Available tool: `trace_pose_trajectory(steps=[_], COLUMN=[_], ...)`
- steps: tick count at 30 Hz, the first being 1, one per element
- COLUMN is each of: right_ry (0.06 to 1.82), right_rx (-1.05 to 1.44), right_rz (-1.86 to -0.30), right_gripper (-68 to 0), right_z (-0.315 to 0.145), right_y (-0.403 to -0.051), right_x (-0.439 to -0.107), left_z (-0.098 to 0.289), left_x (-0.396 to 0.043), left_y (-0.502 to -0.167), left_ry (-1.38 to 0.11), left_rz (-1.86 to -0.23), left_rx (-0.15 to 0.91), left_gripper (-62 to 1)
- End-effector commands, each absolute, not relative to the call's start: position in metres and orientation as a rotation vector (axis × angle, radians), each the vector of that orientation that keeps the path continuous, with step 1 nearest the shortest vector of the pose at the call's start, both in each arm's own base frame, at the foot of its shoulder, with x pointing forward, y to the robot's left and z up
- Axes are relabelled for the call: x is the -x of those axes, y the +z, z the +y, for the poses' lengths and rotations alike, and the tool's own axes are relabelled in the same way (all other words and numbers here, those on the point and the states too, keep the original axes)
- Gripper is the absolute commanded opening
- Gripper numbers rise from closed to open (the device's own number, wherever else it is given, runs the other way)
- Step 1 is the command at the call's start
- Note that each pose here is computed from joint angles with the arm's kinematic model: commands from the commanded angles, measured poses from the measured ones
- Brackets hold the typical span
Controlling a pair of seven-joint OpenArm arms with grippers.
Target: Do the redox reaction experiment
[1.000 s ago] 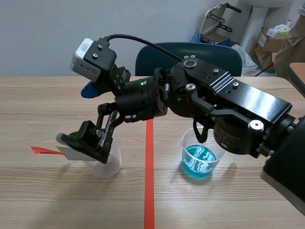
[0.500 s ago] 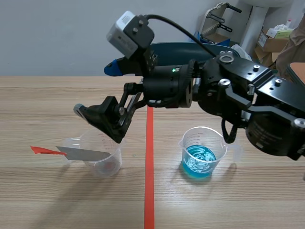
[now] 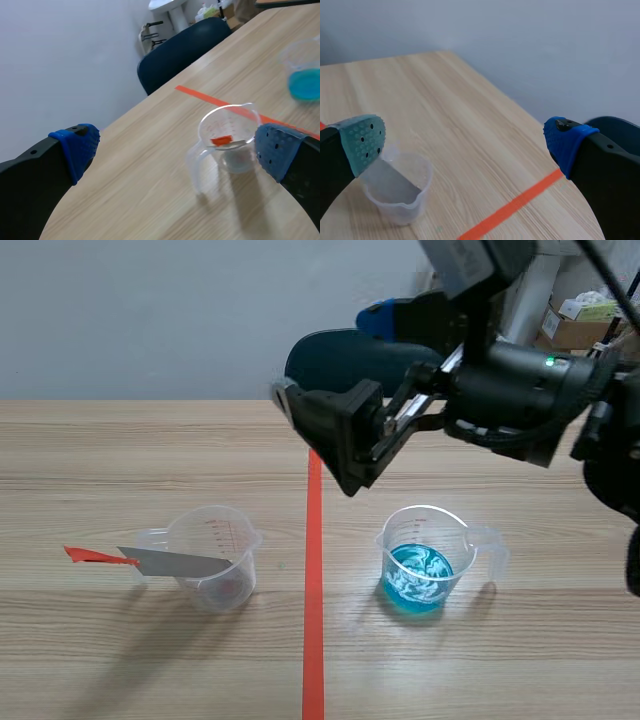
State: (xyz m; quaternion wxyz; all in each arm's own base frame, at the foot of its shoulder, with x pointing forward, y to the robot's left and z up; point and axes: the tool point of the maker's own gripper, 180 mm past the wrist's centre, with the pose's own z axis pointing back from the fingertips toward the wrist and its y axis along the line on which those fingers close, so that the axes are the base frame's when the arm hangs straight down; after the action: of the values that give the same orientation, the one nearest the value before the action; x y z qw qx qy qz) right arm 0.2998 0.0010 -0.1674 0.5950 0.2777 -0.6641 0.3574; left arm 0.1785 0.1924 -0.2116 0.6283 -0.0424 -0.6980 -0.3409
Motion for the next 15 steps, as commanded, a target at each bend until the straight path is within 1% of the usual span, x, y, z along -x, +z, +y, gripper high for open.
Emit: trace_pose_trajectory(steps=[1, 9, 12, 15], right_ry=[0.807, 0.652, 0.606, 0.580], right_rx=[-0.637, -0.497, -0.448, -0.417], right_rz=[-1.571, -1.554, -1.530, -1.504], right_gripper=[0.4, 0.4, 0.4, 0.4], right_z=[-0.008, -0.058, -0.074, -0.085], right_y=[-0.160, -0.166, -0.171, -0.176], right_x=[-0.297, -0.276, -0.266, -0.254], left_z=[0.189, 0.197, 0.194, 0.185], left_x=[-0.187, -0.225, -0.236, -0.245], left_y=[-0.205, -0.194, -0.187, -0.183], left_ry=[-0.769, -0.723, -0.717, -0.721], left_rz=[-1.630, -1.654, -1.661, -1.651], left_rx=[0.088, -0.021, -0.046, -0.048], left_gripper=[1.4, 1.4, 1.4, 1.4])
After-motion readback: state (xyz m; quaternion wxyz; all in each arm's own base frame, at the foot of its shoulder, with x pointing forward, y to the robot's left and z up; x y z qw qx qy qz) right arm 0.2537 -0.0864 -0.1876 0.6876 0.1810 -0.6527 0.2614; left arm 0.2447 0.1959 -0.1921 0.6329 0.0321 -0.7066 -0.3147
